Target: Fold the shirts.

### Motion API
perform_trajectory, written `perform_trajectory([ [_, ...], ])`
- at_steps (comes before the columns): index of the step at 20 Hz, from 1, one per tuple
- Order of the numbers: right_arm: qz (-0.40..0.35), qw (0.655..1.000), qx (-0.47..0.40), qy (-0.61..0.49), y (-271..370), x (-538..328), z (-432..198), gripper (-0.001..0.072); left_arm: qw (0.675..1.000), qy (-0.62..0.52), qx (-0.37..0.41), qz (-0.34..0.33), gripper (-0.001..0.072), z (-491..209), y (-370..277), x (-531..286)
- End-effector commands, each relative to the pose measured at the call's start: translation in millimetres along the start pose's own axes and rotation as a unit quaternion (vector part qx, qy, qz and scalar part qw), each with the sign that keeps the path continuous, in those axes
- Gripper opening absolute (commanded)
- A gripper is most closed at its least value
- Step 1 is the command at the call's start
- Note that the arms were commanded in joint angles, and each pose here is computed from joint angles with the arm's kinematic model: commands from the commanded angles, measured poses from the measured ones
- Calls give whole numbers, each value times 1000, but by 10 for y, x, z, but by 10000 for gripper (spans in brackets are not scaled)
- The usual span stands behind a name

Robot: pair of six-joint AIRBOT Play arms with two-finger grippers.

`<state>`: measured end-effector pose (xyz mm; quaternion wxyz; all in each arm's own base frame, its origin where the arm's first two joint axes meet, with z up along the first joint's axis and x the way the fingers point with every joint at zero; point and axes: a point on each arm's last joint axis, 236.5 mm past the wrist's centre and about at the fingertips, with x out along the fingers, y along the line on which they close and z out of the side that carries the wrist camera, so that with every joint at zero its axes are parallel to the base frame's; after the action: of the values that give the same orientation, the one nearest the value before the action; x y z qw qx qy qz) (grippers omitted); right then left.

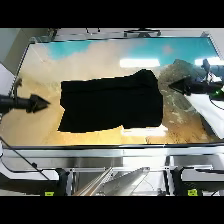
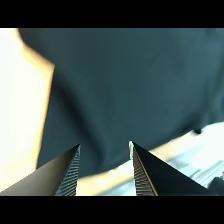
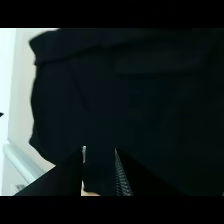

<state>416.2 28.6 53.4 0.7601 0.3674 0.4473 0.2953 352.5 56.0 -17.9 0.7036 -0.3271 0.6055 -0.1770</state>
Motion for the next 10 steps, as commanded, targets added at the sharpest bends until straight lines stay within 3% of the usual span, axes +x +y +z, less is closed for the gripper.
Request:
perform_trajectory([
  [1,-53,998,26,15,-232,-274,-379,259,995,30,-52,81,331,-584,521,203],
  [10,-93,995,38,21,-388,-490,-545,261,994,75,-32,69,330,-591,593,1031],
])
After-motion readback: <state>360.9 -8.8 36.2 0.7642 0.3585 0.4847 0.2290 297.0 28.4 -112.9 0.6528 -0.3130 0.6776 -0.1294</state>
